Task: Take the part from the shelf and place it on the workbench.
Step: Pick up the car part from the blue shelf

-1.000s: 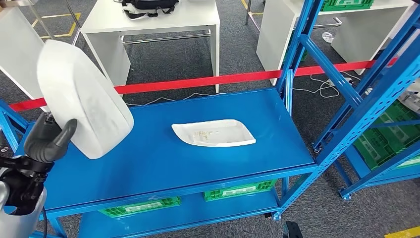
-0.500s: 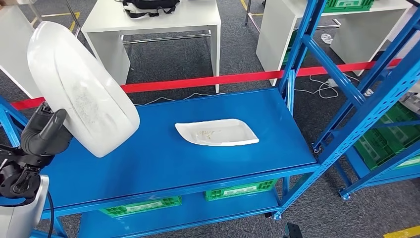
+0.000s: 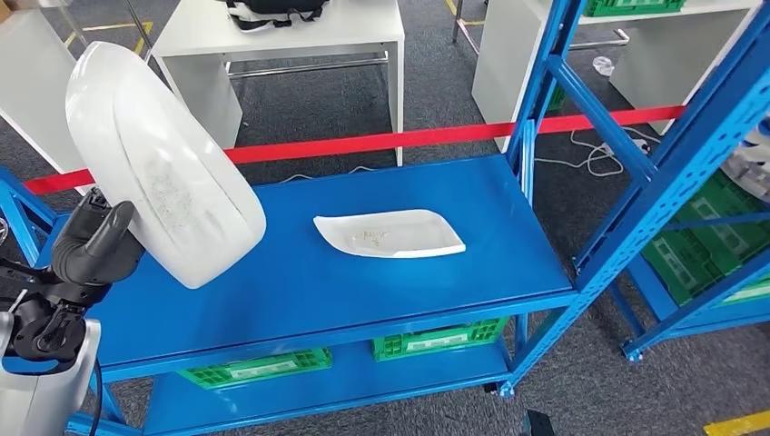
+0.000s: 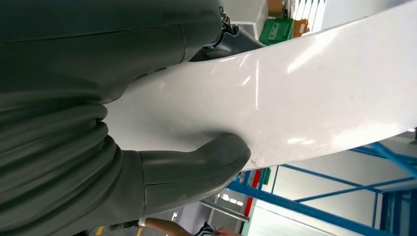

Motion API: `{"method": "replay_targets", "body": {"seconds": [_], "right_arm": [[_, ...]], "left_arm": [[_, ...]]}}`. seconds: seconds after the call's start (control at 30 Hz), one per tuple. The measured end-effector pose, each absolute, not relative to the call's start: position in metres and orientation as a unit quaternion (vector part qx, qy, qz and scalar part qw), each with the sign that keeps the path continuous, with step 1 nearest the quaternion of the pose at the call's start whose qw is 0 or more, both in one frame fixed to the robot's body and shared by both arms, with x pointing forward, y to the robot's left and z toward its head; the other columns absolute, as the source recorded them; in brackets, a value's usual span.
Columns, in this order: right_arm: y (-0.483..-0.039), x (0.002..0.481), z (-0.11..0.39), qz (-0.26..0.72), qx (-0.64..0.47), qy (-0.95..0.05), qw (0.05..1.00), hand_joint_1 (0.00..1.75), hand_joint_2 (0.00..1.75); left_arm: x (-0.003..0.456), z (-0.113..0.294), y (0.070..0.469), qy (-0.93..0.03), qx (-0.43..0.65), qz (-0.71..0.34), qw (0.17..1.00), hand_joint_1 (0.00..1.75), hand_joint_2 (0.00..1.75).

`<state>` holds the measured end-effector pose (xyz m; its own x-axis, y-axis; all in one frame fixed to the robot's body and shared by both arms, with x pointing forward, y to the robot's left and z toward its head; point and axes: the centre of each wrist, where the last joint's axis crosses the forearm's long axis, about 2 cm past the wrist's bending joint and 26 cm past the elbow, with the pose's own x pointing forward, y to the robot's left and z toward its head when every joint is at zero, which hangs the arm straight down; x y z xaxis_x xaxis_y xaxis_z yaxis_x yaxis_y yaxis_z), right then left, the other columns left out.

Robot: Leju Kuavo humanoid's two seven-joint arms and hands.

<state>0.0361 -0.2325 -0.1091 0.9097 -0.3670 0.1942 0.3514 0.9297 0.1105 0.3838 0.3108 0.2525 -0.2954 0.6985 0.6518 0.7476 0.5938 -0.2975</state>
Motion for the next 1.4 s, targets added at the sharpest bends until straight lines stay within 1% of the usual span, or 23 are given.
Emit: {"method": "replay_targets", "body": {"seconds": [0.33, 1.4], "right_arm": [[-0.233, 0.035, -0.109, -0.179, 0.035, -0.111, 0.977, 0.00, 0.00], [-0.233, 0.037, -0.109, -0.174, 0.037, -0.115, 0.977, 0.00, 0.00]], "left_arm": [[0.379, 0.240, 0.320, -0.802, -0.448, -0.030, 0.394, 1.75, 1.75], [0.374, 0.233, 0.326, -0.798, -0.451, -0.029, 0.398, 1.75, 1.75]]}}
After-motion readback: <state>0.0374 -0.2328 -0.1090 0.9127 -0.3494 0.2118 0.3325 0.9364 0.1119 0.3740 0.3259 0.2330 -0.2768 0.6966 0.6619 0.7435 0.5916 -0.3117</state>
